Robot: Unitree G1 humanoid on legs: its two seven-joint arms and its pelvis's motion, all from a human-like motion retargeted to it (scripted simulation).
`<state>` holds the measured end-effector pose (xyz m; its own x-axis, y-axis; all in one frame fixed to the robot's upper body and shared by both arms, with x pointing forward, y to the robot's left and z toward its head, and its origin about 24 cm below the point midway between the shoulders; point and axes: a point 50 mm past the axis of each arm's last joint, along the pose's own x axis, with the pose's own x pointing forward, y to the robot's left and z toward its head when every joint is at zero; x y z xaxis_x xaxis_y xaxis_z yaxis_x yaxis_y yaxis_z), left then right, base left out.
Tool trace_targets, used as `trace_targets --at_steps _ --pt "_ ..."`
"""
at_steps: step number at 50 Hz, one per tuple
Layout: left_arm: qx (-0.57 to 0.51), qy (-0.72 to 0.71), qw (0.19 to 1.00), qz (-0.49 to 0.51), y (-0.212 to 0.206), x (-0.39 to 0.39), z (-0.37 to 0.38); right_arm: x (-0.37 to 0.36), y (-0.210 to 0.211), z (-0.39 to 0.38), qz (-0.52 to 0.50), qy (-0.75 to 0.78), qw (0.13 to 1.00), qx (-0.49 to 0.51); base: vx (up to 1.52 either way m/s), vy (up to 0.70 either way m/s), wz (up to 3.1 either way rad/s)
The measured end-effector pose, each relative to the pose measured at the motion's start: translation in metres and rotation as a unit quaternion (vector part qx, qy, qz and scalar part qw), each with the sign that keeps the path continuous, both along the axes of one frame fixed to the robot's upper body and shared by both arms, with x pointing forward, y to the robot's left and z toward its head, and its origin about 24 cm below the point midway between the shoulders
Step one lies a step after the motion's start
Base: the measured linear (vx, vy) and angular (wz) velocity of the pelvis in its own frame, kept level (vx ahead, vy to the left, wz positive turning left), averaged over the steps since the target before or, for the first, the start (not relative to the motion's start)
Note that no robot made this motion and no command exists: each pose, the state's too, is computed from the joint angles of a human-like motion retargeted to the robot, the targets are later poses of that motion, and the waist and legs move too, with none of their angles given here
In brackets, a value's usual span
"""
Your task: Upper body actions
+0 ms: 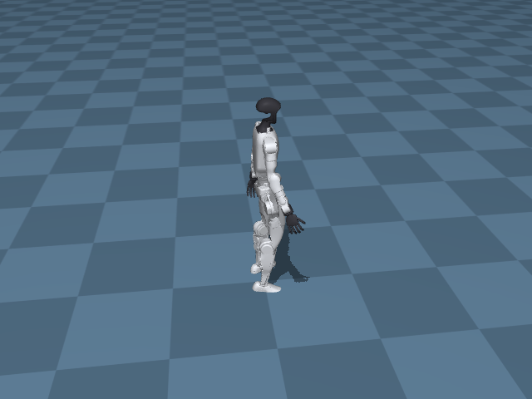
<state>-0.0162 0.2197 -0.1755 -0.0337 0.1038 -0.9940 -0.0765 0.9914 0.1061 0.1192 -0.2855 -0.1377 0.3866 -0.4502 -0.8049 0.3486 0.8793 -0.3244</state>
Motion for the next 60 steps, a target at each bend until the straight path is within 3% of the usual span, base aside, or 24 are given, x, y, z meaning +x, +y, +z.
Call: trace_targets --at_steps 6,12,19,25,33,39,43,53,60 --pt "0.005 0.002 1.000 0.012 0.003 -0.001 0.001 0.079 -0.029 0.066 -0.030 -0.204 0.975 -0.077 0.00 0.00 0.00" --pt "0.007 0.003 1.000 0.015 0.004 -0.002 0.001 0.145 -0.046 0.179 -0.036 -0.432 0.886 -0.167 0.00 0.00 0.00" --pt "0.008 0.003 1.000 0.020 0.004 -0.004 0.001 0.167 -0.049 0.295 -0.066 -0.589 0.758 -0.272 0.00 0.00 0.00" --pt "0.013 0.004 1.000 0.019 0.006 -0.004 0.001 0.165 -0.042 0.369 -0.136 -0.695 0.639 -0.299 0.00 0.00 0.00" --pt "0.018 0.012 1.000 0.021 0.011 -0.007 0.003 0.143 -0.030 0.444 -0.185 -0.785 0.495 -0.324 0.00 0.00 0.00" --pt "0.022 0.018 0.999 0.025 0.013 -0.011 0.004 0.111 -0.011 0.494 -0.174 -0.814 0.354 -0.426 0.00 0.00 0.00" --pt "0.024 0.025 0.999 0.027 0.015 -0.015 0.004 0.089 0.013 0.518 -0.132 -0.809 0.241 -0.520 0.00 0.00 0.00" --pt "0.024 0.017 0.999 0.030 0.014 -0.010 0.004 0.048 0.070 0.528 -0.018 -0.765 -0.019 -0.643 0.00 0.00 0.00" --pt "0.021 0.007 0.999 0.029 0.012 -0.005 0.003 0.049 0.071 0.525 -0.014 -0.757 -0.024 -0.653 0.00 0.00 0.00"
